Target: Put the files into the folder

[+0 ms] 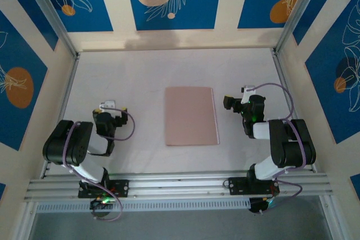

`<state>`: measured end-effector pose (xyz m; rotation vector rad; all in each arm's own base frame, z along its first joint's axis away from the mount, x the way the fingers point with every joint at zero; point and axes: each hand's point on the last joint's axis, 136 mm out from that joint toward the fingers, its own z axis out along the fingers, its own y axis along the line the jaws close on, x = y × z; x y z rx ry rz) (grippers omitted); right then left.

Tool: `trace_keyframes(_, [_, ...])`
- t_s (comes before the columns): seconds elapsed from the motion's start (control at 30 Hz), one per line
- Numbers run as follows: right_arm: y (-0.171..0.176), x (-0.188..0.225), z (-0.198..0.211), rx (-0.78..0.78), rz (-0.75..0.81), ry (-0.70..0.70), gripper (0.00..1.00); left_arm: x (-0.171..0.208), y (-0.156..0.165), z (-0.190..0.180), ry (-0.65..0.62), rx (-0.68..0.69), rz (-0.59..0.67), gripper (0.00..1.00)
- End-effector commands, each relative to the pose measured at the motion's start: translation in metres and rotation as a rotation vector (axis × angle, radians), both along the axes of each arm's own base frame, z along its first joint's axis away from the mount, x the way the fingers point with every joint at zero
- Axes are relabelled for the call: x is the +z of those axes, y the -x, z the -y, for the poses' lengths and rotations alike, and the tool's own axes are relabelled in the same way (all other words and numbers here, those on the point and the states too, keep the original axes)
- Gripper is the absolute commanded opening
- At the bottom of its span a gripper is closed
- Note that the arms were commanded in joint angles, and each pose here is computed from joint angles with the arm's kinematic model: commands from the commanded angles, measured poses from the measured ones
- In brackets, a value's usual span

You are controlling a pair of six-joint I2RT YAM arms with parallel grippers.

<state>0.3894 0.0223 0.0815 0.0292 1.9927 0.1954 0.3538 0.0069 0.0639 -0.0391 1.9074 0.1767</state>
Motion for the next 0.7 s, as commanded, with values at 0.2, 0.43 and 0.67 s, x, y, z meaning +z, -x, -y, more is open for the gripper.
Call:
trace_keyframes(0.2, [-0.007, 0.012, 0.001, -0.006, 0.048, 0.027, 0.99, 0.030, -0.039, 0.007, 0.030, -0.043, 0.028, 1.00])
trace_keyframes(0.43, [-0.007, 0.011, 0.002, -0.006, 0.043, 0.028, 0.99, 0.029, -0.039, 0.007, 0.029, -0.043, 0.025, 1.00])
trace_keyframes(0.67, [-0.007, 0.012, 0.001, -0.010, 0.049, 0.036, 0.99, 0.029, -0.039, 0.007, 0.028, -0.041, 0.025, 1.00])
